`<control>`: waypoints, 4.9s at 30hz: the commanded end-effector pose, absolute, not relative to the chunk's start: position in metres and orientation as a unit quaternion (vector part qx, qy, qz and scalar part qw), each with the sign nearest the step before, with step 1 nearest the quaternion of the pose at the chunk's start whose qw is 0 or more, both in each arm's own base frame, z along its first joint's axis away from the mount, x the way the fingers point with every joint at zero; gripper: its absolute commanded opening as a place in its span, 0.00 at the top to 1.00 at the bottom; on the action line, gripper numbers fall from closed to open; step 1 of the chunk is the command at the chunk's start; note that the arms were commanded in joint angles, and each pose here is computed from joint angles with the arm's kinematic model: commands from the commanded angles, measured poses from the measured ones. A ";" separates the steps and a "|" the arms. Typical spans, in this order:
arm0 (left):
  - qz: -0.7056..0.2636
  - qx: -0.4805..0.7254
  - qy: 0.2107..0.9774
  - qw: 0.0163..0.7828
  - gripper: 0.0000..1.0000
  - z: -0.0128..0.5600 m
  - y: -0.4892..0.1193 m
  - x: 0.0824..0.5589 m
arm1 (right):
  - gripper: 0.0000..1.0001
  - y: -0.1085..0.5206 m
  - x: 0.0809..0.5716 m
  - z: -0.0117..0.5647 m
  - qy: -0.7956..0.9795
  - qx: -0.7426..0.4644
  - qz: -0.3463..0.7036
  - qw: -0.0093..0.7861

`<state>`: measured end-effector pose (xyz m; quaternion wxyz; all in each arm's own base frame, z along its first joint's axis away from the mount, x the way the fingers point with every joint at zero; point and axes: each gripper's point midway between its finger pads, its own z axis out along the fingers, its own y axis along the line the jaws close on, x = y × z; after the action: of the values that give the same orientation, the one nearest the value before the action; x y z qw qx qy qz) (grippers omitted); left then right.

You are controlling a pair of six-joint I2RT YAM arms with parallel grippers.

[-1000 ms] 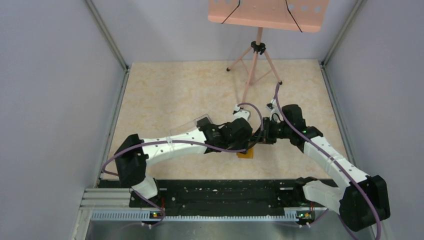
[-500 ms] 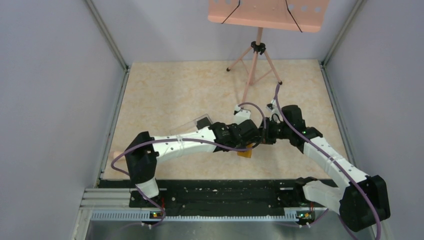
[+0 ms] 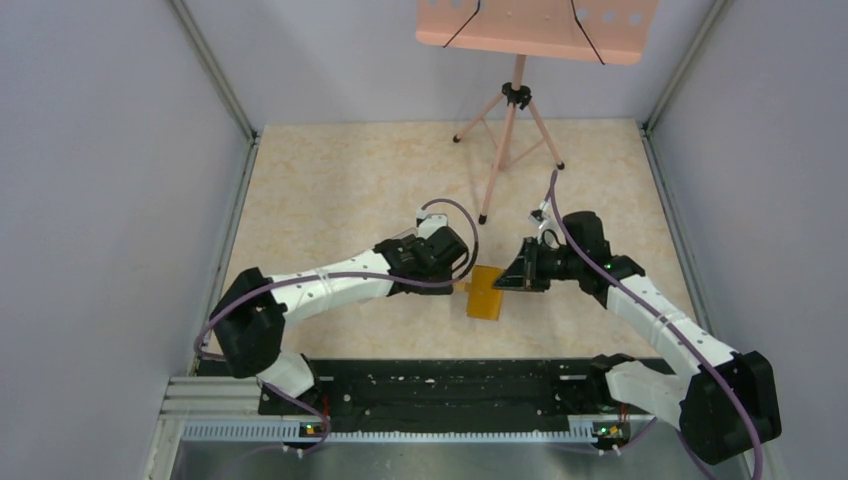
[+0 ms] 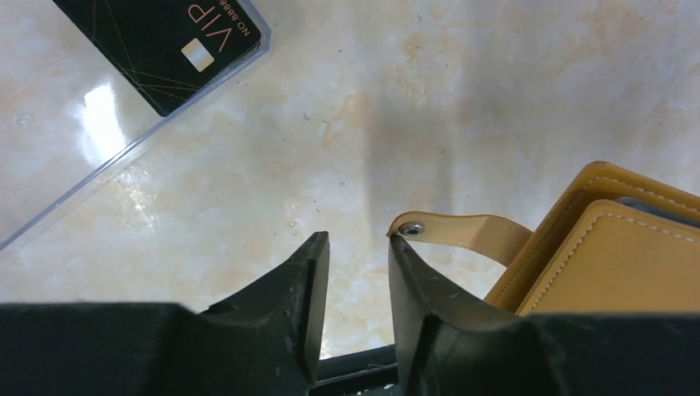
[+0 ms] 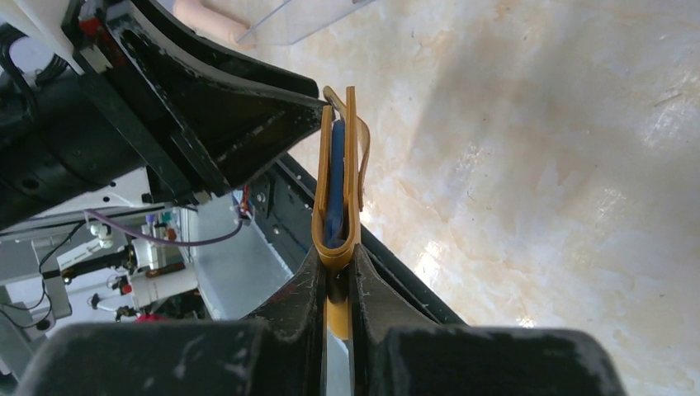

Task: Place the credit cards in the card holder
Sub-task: Open the card holder.

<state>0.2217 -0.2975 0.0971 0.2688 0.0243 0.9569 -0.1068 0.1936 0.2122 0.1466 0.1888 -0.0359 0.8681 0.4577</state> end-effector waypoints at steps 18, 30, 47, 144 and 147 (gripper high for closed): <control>-0.374 0.067 0.887 0.262 0.43 0.137 -0.337 0.198 | 1.00 0.218 0.186 0.153 0.857 -0.054 0.480 0.179; -0.346 0.032 0.897 0.274 0.72 0.123 -0.325 0.209 | 1.00 0.220 0.184 0.156 0.851 -0.060 0.491 0.176; -0.309 0.084 0.876 0.361 1.00 0.201 -0.283 0.211 | 0.26 0.206 0.207 0.164 0.873 -0.102 0.417 0.234; -0.446 0.280 0.775 0.349 1.00 0.335 -0.307 0.164 | 0.64 0.289 0.140 0.286 0.671 -0.354 0.572 0.313; -0.449 0.281 0.773 0.348 1.00 0.335 -0.309 0.164 | 0.77 0.291 0.142 0.280 0.678 -0.351 0.569 0.306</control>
<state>0.1656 -0.2948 0.3154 0.3365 0.2745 0.8030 -0.4082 0.1328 0.2830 0.2675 0.2780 -0.3441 0.6846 0.5793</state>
